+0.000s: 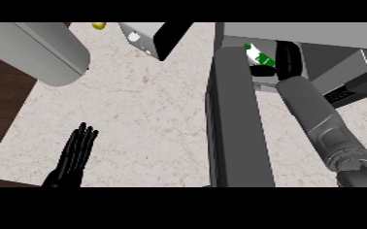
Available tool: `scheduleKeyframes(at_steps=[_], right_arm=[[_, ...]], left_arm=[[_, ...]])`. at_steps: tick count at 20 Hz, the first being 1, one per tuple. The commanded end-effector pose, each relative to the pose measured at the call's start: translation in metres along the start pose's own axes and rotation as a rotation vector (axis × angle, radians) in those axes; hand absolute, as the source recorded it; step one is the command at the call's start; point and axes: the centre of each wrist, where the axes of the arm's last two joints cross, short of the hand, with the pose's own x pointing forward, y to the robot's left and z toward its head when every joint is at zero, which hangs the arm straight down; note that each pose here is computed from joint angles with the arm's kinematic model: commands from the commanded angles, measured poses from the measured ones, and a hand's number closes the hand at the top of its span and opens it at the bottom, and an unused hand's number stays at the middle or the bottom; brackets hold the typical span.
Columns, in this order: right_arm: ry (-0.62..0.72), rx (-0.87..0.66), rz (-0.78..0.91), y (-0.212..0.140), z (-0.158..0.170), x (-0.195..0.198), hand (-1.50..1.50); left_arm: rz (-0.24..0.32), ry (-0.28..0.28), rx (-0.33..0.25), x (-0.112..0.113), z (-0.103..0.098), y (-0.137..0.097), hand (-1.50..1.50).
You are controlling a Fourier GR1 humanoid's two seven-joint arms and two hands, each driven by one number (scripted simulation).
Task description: Pick up the milk, place it into the microwave and close the microwave
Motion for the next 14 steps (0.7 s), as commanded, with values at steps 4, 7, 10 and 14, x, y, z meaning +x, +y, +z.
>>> scheduleKeyframes(at_steps=[4, 7, 10, 14], right_arm=[[-0.032, 0.043, -0.157, 0.006, 0.009, -0.003, -1.50], [-0.021, 0.034, -0.228, 0.023, 0.025, -0.002, -1.50], [0.007, 0.027, -0.275, 0.017, 0.033, -0.018, -1.50], [0.039, 0.042, -0.373, 0.021, 0.059, -0.040, -1.50]], left_arm=[[0.025, -0.025, -0.017, 0.001, -0.003, -0.009, -1.50], [0.032, -0.036, -0.029, 0.005, -0.007, -0.014, -1.50], [0.037, -0.025, -0.049, -0.004, 0.001, -0.018, -1.50], [0.025, -0.018, -0.041, 0.005, -0.008, -0.017, -1.50]])
